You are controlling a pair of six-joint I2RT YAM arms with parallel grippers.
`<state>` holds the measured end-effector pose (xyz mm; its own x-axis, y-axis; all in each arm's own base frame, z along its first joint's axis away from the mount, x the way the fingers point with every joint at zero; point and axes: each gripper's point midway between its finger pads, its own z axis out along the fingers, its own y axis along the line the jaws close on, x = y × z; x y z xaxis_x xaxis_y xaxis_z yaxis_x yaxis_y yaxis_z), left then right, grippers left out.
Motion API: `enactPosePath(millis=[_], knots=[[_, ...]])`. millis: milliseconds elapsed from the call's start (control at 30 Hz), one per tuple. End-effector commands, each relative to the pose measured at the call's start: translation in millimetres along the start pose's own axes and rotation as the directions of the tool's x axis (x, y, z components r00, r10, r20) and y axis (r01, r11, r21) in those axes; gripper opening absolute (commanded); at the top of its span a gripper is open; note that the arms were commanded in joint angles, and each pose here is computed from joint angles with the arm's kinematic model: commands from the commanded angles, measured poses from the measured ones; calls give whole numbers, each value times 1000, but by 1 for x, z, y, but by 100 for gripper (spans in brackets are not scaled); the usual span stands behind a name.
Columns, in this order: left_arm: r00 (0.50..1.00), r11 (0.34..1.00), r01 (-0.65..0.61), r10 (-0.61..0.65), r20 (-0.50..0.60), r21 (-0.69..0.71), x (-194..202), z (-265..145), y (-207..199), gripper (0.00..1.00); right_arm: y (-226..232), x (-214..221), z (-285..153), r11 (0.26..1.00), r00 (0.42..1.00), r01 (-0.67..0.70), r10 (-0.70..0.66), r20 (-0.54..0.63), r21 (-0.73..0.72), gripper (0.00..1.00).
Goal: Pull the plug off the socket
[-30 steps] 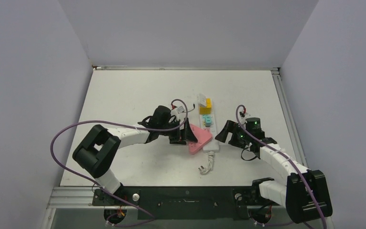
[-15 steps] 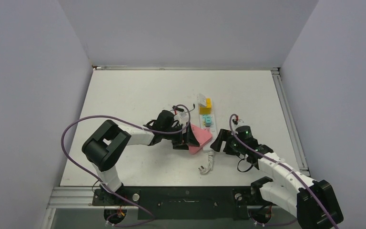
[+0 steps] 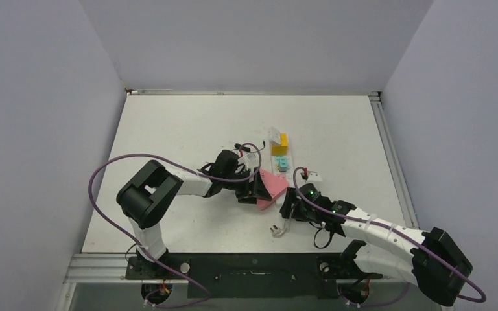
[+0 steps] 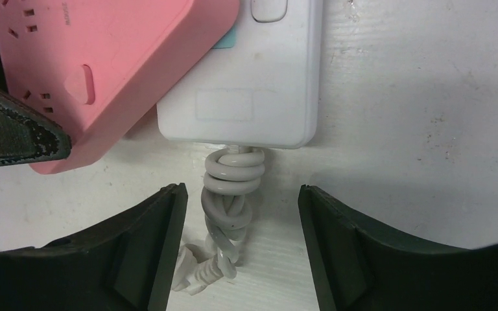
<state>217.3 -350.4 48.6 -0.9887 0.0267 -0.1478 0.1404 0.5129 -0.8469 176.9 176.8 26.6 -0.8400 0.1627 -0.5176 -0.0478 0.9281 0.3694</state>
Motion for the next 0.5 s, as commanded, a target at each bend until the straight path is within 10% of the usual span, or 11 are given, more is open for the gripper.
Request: enactPosePath(millis=[0,467], knots=[[999,998,-49,49,13,50,-12,0,-19,66,5,-22,-2,996,995,-9,0,103,87,64],[999,998,-43,42,16,51,-11,-3,-21,71,13,-13,20,993,996,39,-47,74,110,47]])
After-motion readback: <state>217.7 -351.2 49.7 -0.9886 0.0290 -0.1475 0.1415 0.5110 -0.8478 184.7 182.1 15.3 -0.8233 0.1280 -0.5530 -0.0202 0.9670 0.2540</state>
